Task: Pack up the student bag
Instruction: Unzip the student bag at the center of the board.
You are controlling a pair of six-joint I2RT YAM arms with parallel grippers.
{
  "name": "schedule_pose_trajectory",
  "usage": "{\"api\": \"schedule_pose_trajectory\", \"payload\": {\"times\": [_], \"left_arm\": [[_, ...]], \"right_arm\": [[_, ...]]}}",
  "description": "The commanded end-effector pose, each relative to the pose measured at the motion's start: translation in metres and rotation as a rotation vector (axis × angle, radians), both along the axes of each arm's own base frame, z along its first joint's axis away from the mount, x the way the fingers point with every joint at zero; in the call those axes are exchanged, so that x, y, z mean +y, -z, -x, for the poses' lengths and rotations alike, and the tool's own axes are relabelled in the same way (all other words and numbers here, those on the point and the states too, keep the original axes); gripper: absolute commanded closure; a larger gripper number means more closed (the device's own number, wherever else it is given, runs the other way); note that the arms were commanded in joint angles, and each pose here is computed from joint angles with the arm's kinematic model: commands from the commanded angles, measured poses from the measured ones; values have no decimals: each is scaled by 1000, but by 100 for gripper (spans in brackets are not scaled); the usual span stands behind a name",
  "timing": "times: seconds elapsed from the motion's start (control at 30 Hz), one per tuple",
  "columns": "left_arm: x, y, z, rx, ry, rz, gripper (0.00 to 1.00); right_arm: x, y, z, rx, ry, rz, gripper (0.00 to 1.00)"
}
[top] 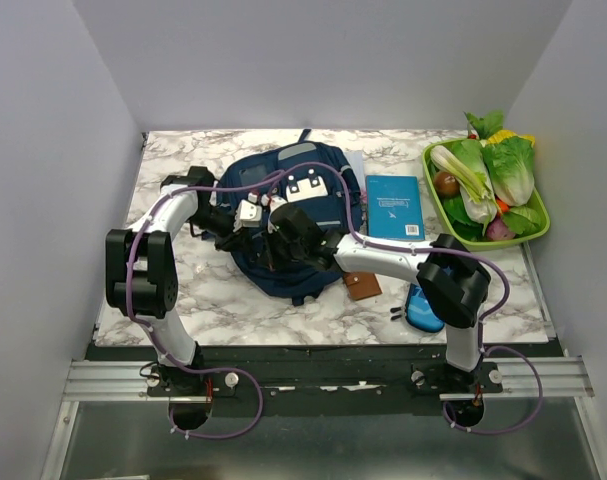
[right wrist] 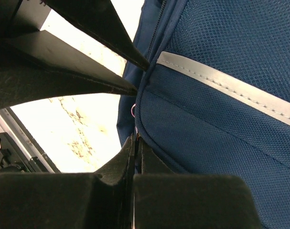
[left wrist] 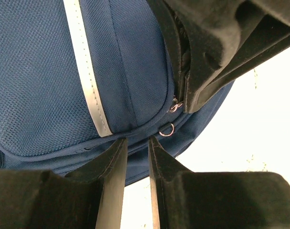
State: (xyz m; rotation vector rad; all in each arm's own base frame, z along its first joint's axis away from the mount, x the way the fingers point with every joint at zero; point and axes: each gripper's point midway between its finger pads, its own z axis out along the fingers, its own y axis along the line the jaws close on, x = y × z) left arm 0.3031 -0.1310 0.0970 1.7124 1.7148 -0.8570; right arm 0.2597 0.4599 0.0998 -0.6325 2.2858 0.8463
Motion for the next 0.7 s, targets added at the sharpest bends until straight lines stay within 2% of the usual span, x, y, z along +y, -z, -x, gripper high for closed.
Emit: {"api": "schedule_pose_trajectory", "payload": {"times": [0.0, 0.07, 0.1, 0.13, 0.2, 0.27, 0.3, 0.37, 0.4, 0.5, 0.53, 0.6, 0.63, 0.67], "left_arm": [[-37, -47, 7, -18, 51, 199, 69], [-31, -51, 4, -2, 24, 209, 69], [-24, -57, -3, -15, 1, 210, 68], [-20, -58, -4, 10, -16, 208, 68], [-11, -73, -16, -13, -47, 212, 67], [3, -83, -23, -15, -95, 220, 66], [6, -88, -25, -25, -104, 220, 65], [8, -102, -31, -54, -134, 213, 64], [7, -107, -31, -62, -142, 216, 64], [-1, -114, -30, -88, -167, 196, 64], [-16, -120, -31, -149, -135, 188, 64], [-38, -104, -18, -118, -128, 148, 63], [-47, -111, -27, -204, -123, 155, 63], [-57, -108, -23, -189, -133, 150, 63]], "right_arm": [[34, -17, 19, -20, -129, -121, 82], [24, -26, 17, -47, -108, -119, 68], [17, -30, 13, -54, -89, -120, 49], [7, -24, 14, -53, -74, -101, 41], [-10, -46, 9, -92, -51, -115, 30], [-32, -45, 11, -103, -20, -95, 23], [-44, -64, 7, -126, 3, -123, 17], [-63, -59, 10, -107, 23, -113, 13], [-75, -76, 3, -127, 53, -144, 10], [-123, -56, -5, -72, 172, -70, 8], [-137, -63, -6, -76, 207, -85, 8], [-176, -39, -13, -12, 311, -59, 8], [-188, -45, -13, -20, 345, -77, 8], [-201, -37, -14, -7, 381, -69, 7]]}}
